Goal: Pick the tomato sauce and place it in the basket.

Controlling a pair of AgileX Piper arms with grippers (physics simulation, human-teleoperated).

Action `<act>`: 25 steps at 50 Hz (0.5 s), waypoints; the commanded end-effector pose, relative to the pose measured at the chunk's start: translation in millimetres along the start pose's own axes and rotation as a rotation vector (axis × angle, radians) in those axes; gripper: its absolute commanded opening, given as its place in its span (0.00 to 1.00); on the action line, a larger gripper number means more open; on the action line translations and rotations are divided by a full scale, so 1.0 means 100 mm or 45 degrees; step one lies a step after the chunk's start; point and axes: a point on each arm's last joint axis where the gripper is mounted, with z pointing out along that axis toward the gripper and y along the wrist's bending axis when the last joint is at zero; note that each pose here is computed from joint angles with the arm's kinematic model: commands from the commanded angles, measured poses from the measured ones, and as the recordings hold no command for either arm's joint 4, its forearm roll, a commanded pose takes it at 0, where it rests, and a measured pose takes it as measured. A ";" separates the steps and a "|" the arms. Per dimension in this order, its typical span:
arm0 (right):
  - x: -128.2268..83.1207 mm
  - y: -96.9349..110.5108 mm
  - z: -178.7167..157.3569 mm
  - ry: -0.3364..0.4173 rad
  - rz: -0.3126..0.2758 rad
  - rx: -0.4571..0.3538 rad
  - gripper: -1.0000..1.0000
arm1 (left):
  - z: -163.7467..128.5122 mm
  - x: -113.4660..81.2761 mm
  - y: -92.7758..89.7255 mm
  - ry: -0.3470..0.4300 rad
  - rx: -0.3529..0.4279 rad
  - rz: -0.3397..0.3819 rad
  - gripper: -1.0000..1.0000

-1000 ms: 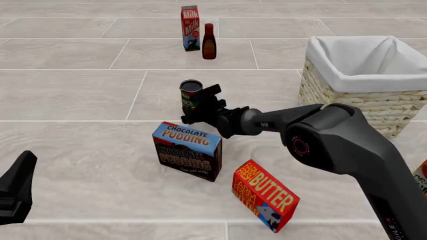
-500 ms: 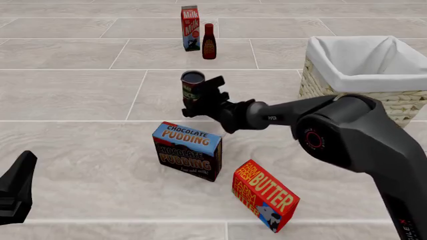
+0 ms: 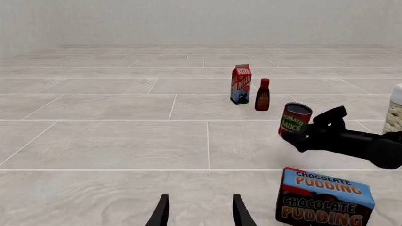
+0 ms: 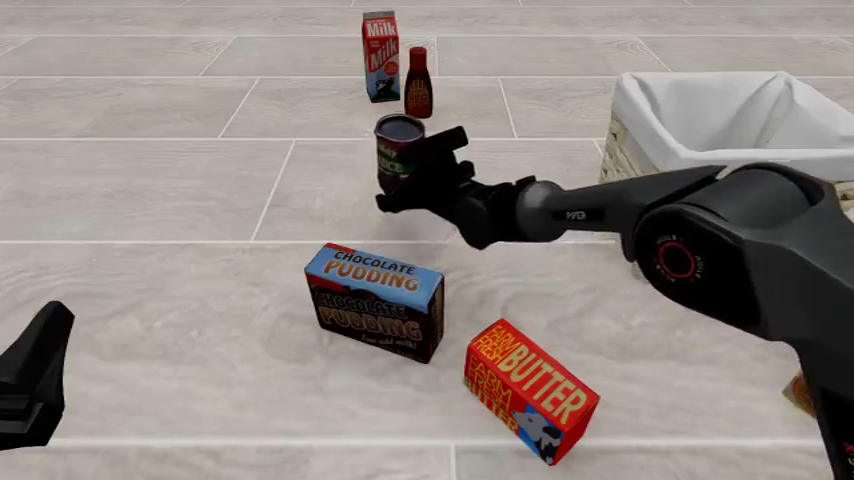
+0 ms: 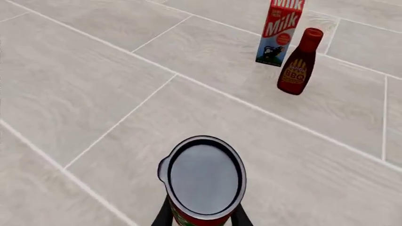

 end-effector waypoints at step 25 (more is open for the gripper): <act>-0.33 -0.12 -0.51 -0.095 0.025 0.023 0.00 | 0.00 0.00 0.00 0.000 0.000 0.000 1.00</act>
